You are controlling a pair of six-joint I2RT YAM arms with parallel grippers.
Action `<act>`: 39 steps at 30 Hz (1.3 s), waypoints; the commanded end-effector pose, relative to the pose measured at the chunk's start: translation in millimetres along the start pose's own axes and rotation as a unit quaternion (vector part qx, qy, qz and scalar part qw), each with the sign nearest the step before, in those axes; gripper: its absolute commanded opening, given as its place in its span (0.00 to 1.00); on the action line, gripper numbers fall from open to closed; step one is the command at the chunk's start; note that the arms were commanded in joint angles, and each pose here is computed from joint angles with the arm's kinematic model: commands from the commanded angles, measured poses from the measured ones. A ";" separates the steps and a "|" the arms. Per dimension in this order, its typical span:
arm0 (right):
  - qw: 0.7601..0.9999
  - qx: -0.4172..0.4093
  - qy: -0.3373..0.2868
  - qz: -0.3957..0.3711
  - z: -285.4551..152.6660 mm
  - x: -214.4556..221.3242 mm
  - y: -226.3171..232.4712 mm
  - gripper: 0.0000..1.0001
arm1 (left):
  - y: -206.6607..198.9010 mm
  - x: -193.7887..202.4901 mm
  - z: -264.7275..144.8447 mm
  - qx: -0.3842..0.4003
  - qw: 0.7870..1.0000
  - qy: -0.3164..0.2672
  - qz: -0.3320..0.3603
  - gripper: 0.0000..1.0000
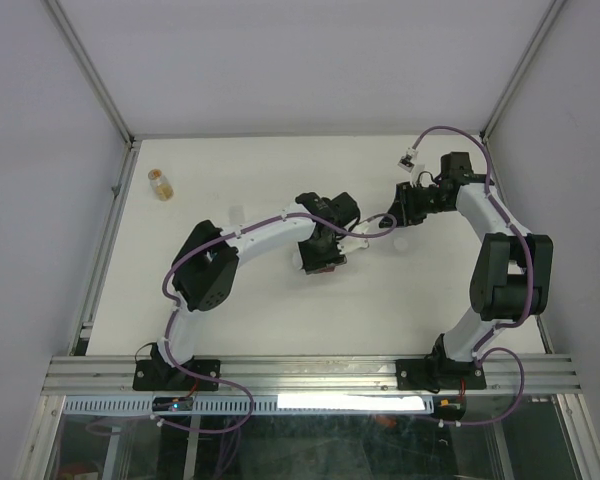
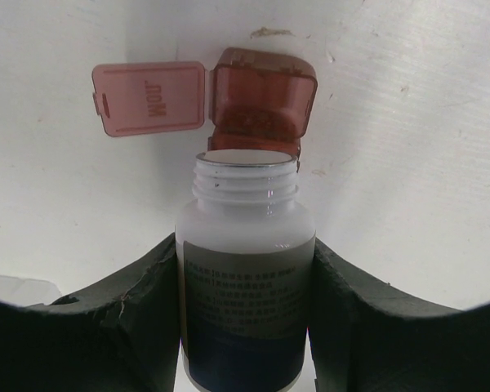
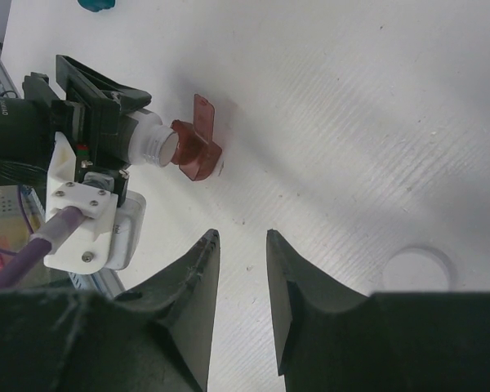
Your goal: Sort the pills into containers
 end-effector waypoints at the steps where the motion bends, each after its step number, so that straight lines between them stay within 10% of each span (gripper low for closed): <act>1: 0.999 0.019 -0.029 -0.033 -14.5 -19.0 5.2 0.33 | -11.9 -10.8 -27.5 -0.014 0.999 -0.026 0.012 0.00; 39: 0.999 0.025 -0.030 -0.029 -16.1 -18.9 3.2 0.33 | -7.1 -11.9 -26.0 -0.030 0.999 -0.033 0.019 0.00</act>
Point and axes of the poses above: each gripper's point midway between its finger pads, its own z axis out along the fingers, its own y axis along the line the jaws close on, x = y × z, the point moved 6 cm from there along -z, back along the fingers, and after that the axes turned 14 degrees about -z, right-handed, at the moved point
